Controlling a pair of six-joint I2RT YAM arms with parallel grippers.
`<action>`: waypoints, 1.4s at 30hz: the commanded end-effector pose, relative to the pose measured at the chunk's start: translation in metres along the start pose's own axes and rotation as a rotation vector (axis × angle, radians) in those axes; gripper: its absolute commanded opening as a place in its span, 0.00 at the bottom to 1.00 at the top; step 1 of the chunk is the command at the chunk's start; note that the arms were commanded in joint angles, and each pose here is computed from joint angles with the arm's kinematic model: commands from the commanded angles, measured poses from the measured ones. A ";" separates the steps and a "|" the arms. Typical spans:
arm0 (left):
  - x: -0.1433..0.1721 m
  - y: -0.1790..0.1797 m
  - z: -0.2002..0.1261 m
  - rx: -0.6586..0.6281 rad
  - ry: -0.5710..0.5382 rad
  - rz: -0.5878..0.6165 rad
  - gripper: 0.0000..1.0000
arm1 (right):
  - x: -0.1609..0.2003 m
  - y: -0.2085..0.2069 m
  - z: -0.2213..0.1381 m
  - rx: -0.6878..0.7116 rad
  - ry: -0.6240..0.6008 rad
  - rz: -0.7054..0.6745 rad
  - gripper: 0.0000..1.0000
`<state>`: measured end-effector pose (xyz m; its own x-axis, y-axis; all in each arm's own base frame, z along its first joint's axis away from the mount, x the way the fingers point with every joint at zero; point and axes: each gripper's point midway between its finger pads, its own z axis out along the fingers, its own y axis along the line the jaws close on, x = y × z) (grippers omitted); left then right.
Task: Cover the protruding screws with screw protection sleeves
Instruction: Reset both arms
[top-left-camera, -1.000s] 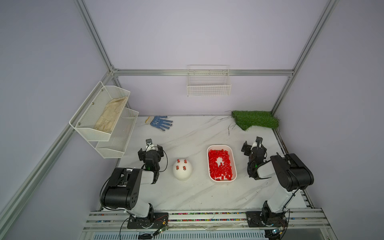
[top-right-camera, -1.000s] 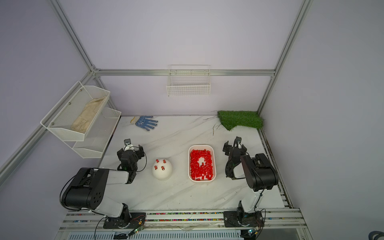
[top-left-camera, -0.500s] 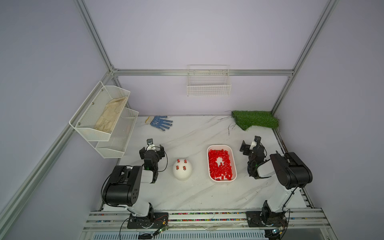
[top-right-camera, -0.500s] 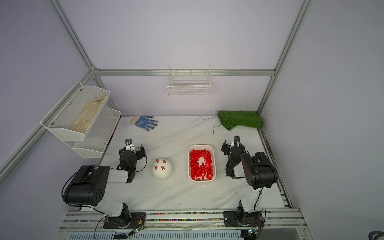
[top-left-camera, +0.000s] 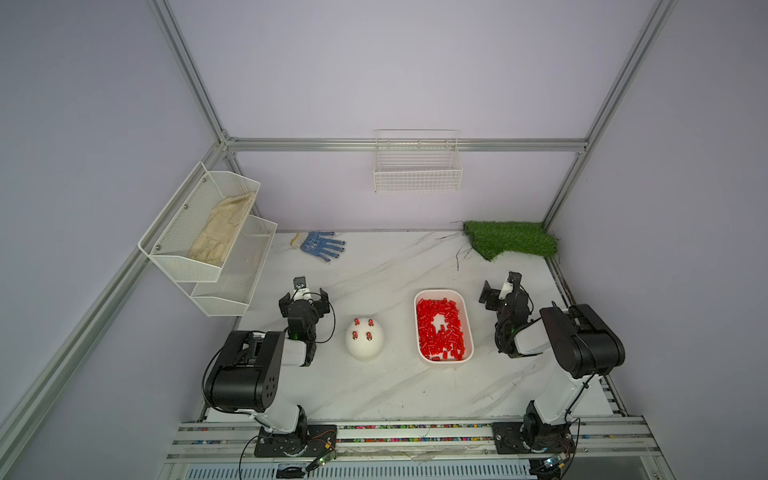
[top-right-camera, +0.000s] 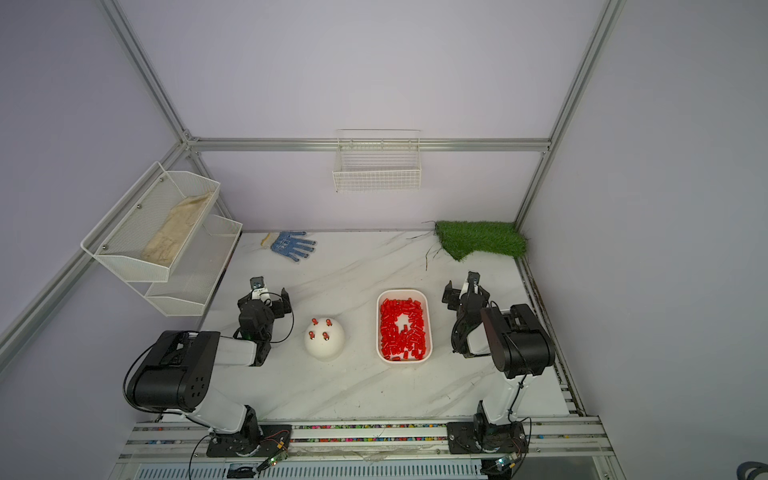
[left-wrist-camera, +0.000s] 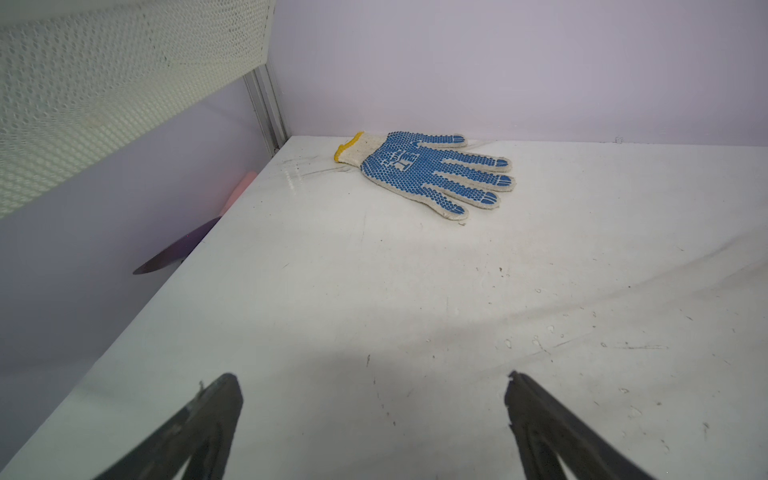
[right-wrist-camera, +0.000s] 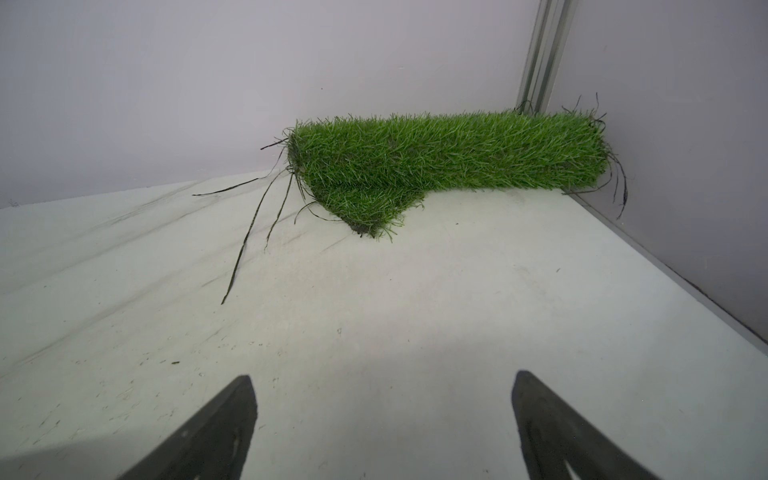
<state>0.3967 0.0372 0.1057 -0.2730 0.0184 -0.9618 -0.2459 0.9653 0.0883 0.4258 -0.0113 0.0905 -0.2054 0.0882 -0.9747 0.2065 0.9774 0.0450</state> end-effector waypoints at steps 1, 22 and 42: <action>-0.008 0.002 0.000 0.001 -0.040 0.000 1.00 | -0.014 0.000 0.002 -0.003 -0.045 0.001 0.97; -0.010 0.005 -0.013 0.002 -0.082 -0.017 1.00 | -0.015 0.001 0.002 -0.005 -0.047 0.000 0.97; -0.009 0.015 -0.002 -0.077 -0.042 -0.026 1.00 | -0.015 0.001 0.002 -0.005 -0.048 0.000 0.97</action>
<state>0.3928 0.0464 0.1110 -0.2307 0.0085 -0.9730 -0.3019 0.9500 0.0799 0.4259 -0.0110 0.0904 -0.2058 0.0872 -0.9747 0.2045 0.9779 0.0443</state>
